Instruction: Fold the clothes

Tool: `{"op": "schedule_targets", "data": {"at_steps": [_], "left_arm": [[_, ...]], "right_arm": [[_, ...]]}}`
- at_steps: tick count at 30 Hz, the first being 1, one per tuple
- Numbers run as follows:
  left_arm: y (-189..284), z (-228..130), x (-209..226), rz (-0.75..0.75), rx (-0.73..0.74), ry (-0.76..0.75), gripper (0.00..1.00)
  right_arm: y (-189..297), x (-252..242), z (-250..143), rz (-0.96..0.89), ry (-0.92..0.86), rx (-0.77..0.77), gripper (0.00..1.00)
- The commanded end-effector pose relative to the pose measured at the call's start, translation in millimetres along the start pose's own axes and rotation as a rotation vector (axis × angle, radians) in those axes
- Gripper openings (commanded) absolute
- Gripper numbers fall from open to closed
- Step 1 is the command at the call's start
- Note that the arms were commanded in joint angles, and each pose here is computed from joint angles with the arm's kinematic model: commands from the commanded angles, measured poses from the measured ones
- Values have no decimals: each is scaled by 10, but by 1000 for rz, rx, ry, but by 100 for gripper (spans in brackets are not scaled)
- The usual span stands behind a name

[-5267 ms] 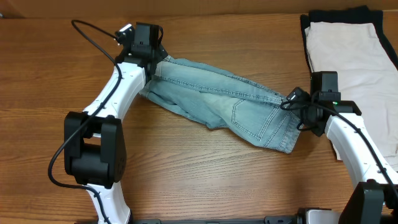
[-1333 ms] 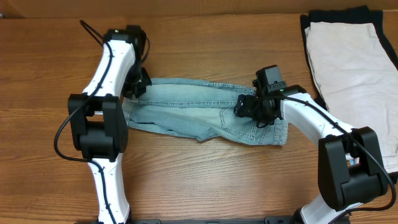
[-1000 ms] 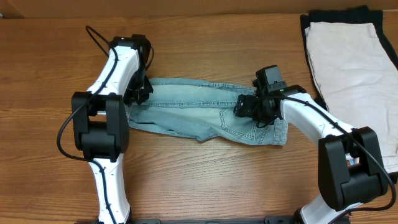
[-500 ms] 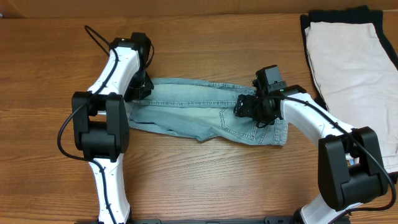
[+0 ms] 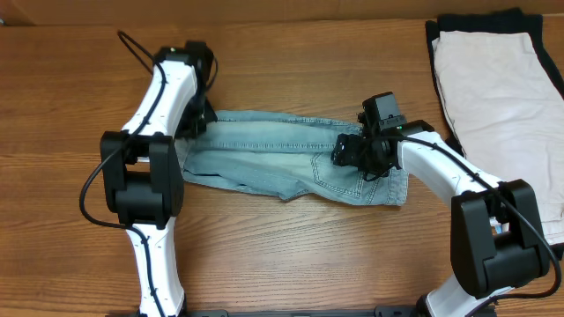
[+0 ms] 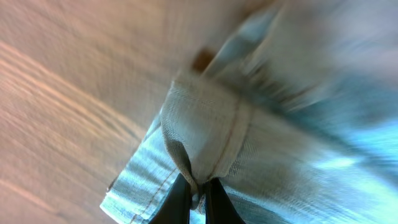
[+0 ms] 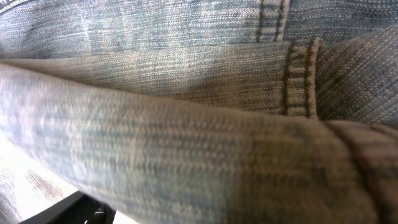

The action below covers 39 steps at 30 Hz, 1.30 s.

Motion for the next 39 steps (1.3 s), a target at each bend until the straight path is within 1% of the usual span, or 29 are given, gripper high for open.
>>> {"op": "schedule_targets", "data": {"at_steps": [1, 3, 5, 6, 7, 8, 9, 10, 12, 13, 18, 22, 26, 30, 31, 33, 35, 39], "left_arm": [[359, 368, 6, -54, -151, 19, 4], [430, 458, -22, -74, -195, 22, 10], [452, 514, -53, -91, -222, 28, 20], [454, 533, -65, -97, -231, 31, 34], [453, 546, -73, -100, -238, 32, 40], [456, 558, -80, -104, -243, 34, 48], [460, 572, -87, -108, -250, 36, 58], [466, 589, -95, -112, -259, 38, 71], [474, 616, -107, -118, -272, 42, 81], [478, 626, -112, -121, -277, 41, 82], [543, 637, -93, -114, -285, -31, 83], [721, 557, 50, -86, -243, -54, 86], [927, 445, 209, -59, -197, -110, 91], [1047, 305, 328, -29, -143, -173, 93], [1046, 273, 348, -21, -128, -177, 95], [1032, 208, 378, -9, -94, -199, 95], [988, 175, 375, -4, -72, -226, 95], [846, 130, 331, -11, -32, -268, 91]], "right_arm": [[46, -63, 39, -35, -9, -23, 84], [46, -63, 39, -35, -9, -23, 84], [46, -63, 39, -35, -9, -23, 84], [46, -64, 39, -35, -9, -23, 84], [46, -63, 39, -35, -9, -23, 84], [46, -63, 39, -35, -9, -23, 84], [46, -63, 39, -35, -9, -23, 84], [46, -64, 39, -35, -9, -23, 84], [46, -62, 40, -35, -9, -23, 85], [46, -63, 42, -34, -9, -24, 88], [81, -43, 63, -28, -10, -27, 93], [356, 43, 151, -11, -18, -39, 100], [866, 140, 257, -10, -17, -105, 100], [1384, 135, 264, -46, -18, -176, 100], [1489, 104, 244, -63, -23, -192, 100], [1598, 37, 184, -91, -34, -200, 100], [1616, -22, 123, -109, -48, -174, 100], [1492, -167, -32, -148, -74, -97, 100]]}}
Point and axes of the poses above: each gripper's point midway between its finger pads, its own y axis back along the fingers, its own x axis along the line the jaws close on, z = x × y, the point moved 4 cm from there along y, back along the fingers, and after that the axes turned 2 degrees about -y, right-handed, at the moved point
